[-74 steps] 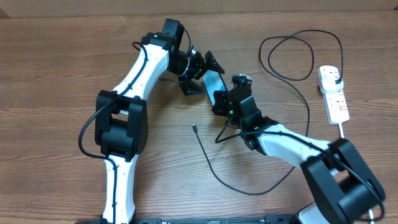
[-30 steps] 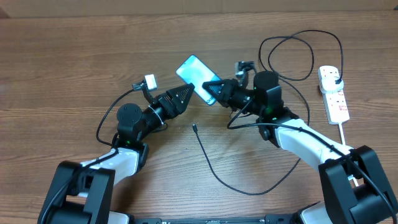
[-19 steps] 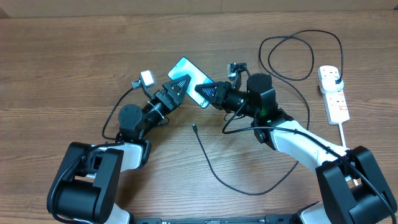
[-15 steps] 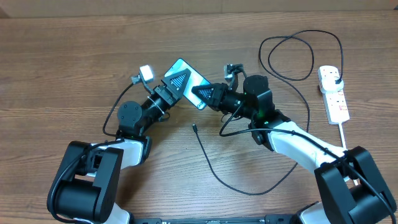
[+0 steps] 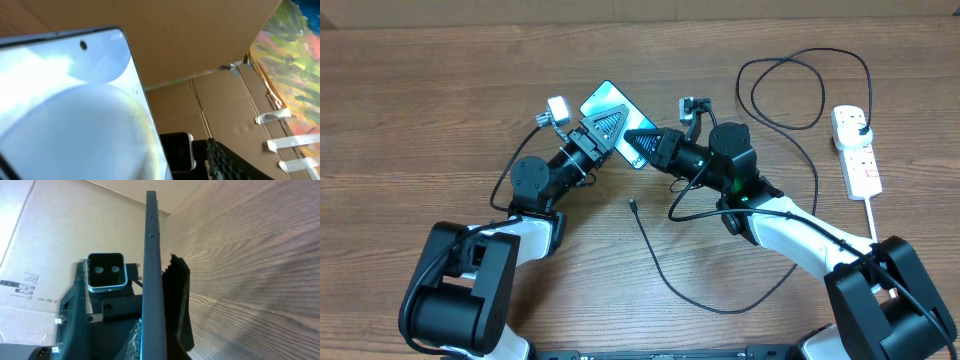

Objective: Plug charger to phone and switch on socket

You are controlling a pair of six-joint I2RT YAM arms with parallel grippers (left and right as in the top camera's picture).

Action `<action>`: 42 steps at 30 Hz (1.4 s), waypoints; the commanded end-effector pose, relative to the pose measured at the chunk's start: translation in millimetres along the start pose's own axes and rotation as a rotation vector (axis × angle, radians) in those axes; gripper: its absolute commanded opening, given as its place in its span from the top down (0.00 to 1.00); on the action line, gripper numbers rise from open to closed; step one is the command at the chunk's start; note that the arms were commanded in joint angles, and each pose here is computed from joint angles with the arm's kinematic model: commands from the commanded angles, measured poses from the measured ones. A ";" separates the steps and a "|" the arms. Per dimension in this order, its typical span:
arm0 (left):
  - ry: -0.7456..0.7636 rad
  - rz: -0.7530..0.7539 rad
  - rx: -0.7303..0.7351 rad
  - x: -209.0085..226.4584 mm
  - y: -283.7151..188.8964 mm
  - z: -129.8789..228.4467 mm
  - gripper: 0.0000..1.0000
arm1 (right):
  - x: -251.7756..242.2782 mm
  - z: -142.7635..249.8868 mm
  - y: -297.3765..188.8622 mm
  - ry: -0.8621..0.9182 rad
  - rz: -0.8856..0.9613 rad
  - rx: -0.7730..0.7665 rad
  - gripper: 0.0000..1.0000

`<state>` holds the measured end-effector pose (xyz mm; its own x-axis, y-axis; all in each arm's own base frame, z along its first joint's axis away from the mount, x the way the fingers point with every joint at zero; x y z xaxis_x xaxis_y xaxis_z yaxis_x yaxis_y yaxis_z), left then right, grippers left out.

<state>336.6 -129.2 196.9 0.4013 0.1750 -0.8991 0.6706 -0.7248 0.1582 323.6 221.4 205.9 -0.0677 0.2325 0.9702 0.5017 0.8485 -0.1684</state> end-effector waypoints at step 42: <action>-0.034 -0.201 0.318 54.8 -40.9 -8.5 0.96 | 10.7 14.5 -100.8 -0.433 0.488 0.020 0.03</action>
<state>337.4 -85.4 132.8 0.1058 0.3023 -0.9473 0.5633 -0.8033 -0.1934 264.4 142.3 230.9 -0.1015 0.6418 0.7601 0.4746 0.7028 -0.5300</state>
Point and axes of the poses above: each gripper's point midway between its finger pads, its own y axis out along the fingers, its own x axis along the line the jaws close on, z = x × y, the point moved 9 cm from there along -y, back along the fingers, and after that the axes turned 10 degrees about y, right-handed, at the moved point
